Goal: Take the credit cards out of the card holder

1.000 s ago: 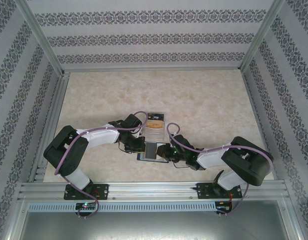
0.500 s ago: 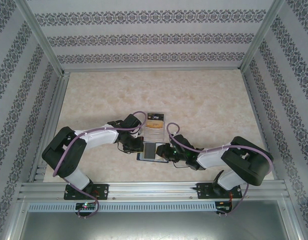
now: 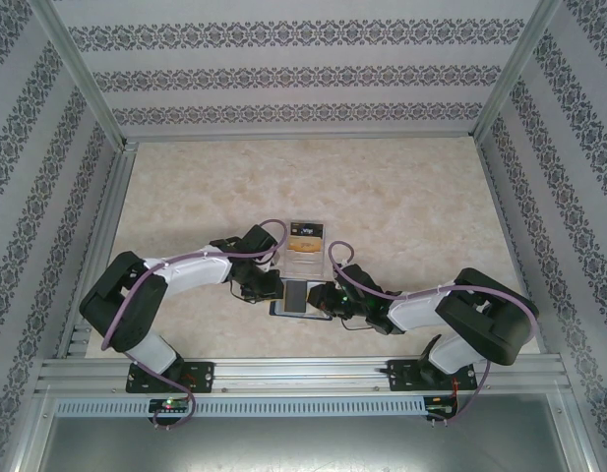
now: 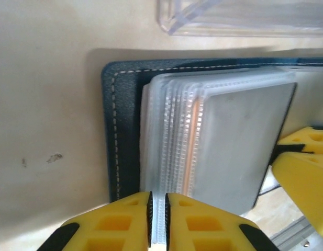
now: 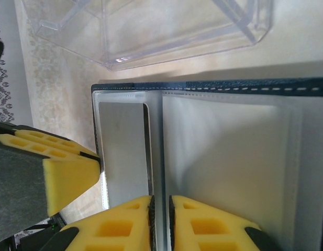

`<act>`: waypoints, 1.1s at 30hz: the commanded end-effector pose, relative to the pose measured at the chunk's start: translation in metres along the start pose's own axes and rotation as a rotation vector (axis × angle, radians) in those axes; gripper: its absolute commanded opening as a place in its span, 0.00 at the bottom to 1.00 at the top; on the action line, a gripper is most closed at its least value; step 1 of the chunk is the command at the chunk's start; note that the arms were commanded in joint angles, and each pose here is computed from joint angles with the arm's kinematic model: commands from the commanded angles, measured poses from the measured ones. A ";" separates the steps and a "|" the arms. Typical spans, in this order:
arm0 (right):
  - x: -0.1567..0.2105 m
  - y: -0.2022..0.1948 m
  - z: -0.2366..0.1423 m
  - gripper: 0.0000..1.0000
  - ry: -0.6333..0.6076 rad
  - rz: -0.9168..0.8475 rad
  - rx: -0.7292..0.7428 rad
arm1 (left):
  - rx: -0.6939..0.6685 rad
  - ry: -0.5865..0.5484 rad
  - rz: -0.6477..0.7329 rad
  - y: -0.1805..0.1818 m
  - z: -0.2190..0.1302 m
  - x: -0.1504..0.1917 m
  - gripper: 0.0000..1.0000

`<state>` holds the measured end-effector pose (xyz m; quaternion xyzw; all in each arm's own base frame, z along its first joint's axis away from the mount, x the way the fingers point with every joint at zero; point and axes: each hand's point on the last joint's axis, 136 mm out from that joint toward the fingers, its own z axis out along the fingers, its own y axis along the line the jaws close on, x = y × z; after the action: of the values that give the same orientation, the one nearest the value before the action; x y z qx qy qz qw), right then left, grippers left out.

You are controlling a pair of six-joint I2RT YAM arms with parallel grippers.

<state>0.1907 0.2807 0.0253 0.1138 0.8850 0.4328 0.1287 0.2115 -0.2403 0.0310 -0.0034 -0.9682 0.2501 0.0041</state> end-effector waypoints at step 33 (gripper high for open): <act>0.004 -0.008 0.004 0.17 0.021 0.020 -0.029 | -0.118 0.088 -0.039 0.027 0.020 0.016 0.02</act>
<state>0.1902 0.2895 0.0255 0.1041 0.8738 0.4586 0.1240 0.2116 -0.2472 0.0263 -0.0045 -0.9648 0.2626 0.0160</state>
